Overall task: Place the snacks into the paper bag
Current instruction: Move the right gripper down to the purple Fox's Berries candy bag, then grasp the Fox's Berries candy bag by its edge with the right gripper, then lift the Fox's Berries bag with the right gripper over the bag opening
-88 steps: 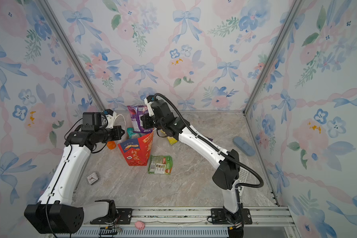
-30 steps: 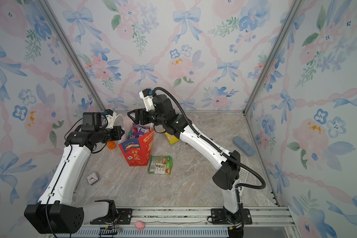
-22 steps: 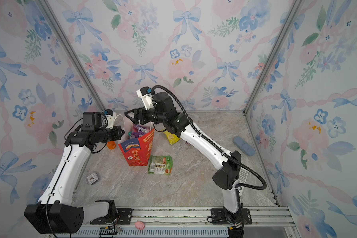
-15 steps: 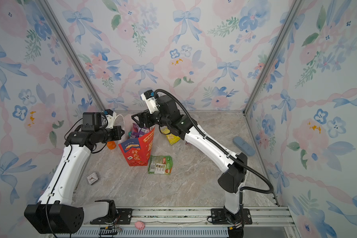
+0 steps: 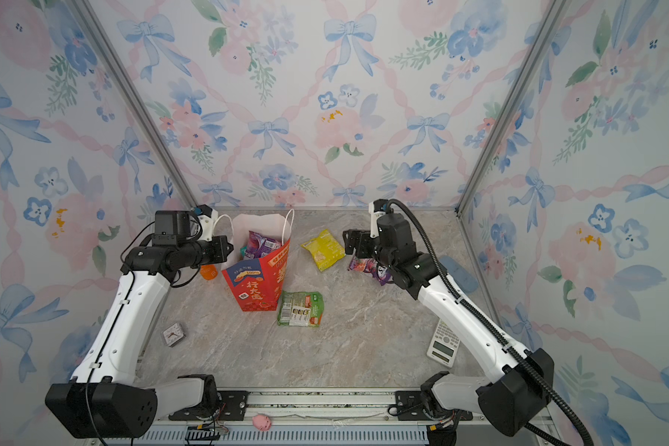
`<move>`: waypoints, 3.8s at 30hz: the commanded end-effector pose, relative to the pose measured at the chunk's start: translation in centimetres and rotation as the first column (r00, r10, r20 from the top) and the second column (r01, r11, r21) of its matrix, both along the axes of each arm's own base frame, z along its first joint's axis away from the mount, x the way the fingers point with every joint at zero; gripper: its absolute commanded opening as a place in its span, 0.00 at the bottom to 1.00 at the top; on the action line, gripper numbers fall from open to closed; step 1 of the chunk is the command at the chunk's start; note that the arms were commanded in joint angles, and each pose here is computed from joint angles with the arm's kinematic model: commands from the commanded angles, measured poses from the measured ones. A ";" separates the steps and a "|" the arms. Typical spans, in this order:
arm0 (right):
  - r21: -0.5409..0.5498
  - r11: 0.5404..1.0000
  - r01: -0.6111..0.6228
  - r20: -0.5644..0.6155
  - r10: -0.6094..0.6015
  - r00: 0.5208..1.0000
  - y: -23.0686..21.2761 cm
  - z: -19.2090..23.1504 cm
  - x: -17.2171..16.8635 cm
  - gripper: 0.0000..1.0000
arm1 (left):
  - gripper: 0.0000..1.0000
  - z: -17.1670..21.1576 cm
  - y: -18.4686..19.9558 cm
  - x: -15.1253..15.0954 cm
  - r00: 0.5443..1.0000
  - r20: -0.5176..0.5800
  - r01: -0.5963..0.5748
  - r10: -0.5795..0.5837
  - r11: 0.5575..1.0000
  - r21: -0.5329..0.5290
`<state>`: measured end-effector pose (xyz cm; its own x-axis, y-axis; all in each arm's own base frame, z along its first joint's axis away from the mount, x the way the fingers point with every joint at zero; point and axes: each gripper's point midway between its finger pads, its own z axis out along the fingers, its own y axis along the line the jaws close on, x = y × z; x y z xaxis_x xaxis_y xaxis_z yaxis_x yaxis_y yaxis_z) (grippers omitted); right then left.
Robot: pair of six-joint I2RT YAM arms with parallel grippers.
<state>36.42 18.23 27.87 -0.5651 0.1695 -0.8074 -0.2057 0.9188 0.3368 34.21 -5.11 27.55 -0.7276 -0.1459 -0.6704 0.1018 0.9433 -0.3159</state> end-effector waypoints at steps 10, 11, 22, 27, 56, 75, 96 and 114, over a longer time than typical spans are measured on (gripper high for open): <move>0.137 0.923 0.360 -0.346 -0.296 0.890 -9.3 -13.1 -1.4 0.98 | 0.00 1.3 0.4 -0.4 0.999 0.037 -0.022 0.022 1.000 -0.003; 0.136 0.920 0.368 -0.357 -0.301 0.884 -9.5 -13.5 -1.2 0.98 | 0.00 1.3 0.4 -0.3 0.999 0.039 -0.024 0.024 1.000 -0.003; 0.141 0.905 0.400 -0.459 -0.298 0.837 -9.1 -18.1 0.7 0.99 | 0.00 1.1 0.9 -0.1 0.998 0.032 -0.052 0.052 0.999 0.010; 0.142 0.886 0.441 -0.491 -0.323 0.809 -9.6 -19.9 1.5 0.88 | 0.00 1.1 1.0 0.2 0.998 0.034 -0.056 0.055 0.998 0.015; 0.189 0.856 0.481 -0.558 -0.310 0.770 -8.4 -25.4 6.3 0.37 | 0.00 0.6 0.9 1.0 0.999 0.035 -0.035 0.034 0.999 0.023; 0.044 0.966 0.253 -0.360 -0.221 0.907 -4.4 -17.0 6.4 0.00 | 0.00 0.6 0.9 0.6 0.999 0.037 -0.034 0.033 0.999 0.023; -0.048 0.997 -0.068 0.021 0.069 0.997 4.7 2.7 5.2 0.00 | 0.00 0.2 0.7 0.4 0.999 0.026 -0.029 0.029 0.999 0.015; -0.030 0.963 -0.269 0.335 0.263 0.905 13.2 17.0 4.5 0.00 | 0.00 -0.1 0.8 0.4 0.999 0.020 -0.031 0.031 0.999 0.018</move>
